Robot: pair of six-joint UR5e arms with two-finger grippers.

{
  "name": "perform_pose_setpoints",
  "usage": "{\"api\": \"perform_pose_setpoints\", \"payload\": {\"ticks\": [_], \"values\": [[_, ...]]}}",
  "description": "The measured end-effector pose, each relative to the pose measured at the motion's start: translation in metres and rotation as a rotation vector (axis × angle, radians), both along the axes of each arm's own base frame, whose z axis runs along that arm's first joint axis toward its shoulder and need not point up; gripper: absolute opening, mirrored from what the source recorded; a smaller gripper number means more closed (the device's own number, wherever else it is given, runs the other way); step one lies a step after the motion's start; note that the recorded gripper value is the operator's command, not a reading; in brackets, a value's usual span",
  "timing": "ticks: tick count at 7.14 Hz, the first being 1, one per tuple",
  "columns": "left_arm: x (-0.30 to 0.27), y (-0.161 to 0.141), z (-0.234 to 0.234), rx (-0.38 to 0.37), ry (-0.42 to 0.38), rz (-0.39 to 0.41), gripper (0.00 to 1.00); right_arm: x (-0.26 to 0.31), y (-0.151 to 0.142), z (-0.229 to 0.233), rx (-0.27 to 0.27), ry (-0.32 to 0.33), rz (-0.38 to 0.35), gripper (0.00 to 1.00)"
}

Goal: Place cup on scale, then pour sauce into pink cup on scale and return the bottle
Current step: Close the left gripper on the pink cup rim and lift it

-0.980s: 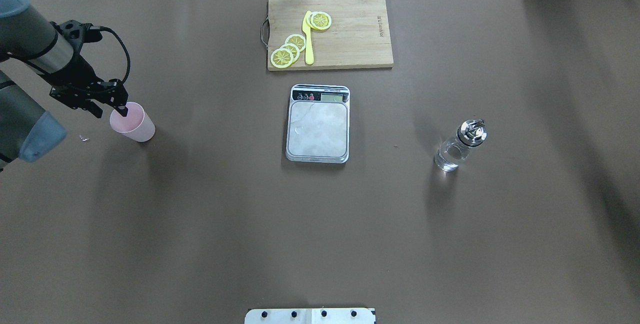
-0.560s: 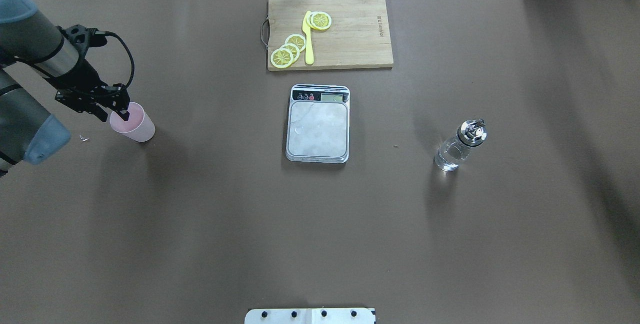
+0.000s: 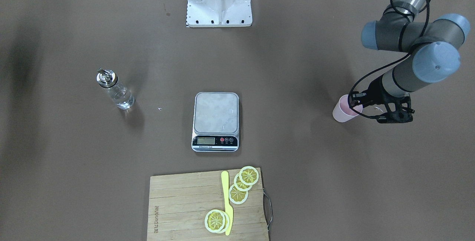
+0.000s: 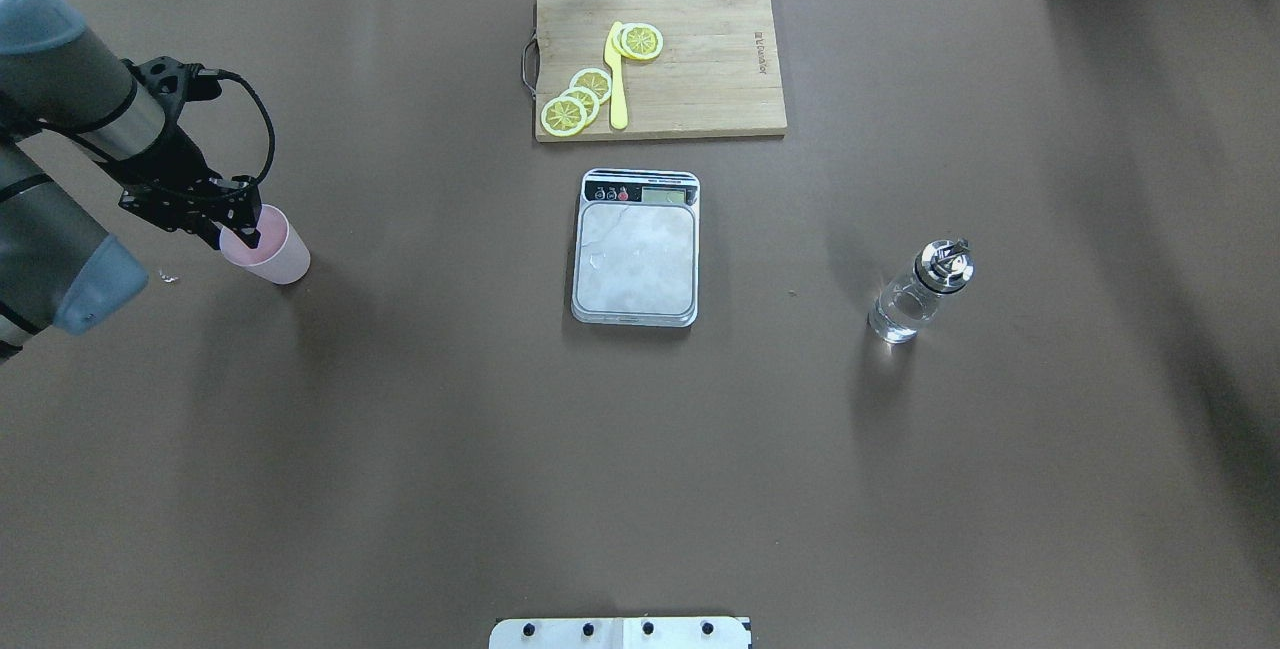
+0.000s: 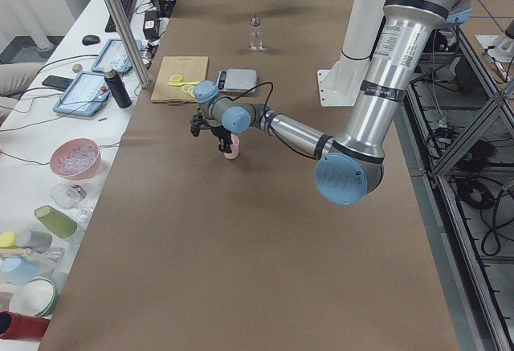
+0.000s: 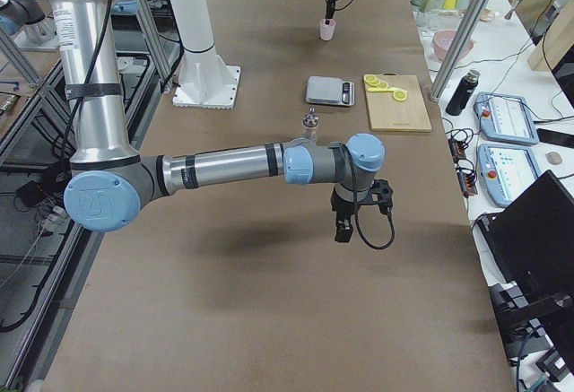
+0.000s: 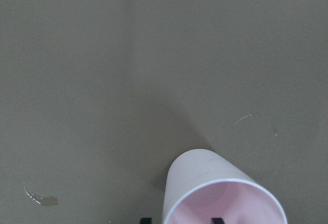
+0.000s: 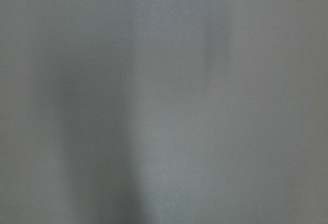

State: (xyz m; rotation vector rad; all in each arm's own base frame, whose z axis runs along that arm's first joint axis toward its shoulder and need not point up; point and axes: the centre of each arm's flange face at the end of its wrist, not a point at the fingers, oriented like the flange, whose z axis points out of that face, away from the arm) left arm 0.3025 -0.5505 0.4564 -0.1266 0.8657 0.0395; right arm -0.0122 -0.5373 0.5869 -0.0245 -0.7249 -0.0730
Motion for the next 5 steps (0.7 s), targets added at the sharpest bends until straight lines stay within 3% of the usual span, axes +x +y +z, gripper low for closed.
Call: {"api": "perform_pose_setpoints", "payload": {"ticks": [3, 5], "values": [[0.0007, 0.0005, -0.0007, 0.0, 0.001, 0.0, 0.03, -0.0009, -0.0005, -0.0007, 0.001, 0.0, -0.001, 1.0], [0.0001, 0.0007, -0.0051, 0.002, 0.004, -0.004, 0.01, -0.0012, -0.0005, -0.0016, 0.001, -0.002, 0.0, 1.0]]}}
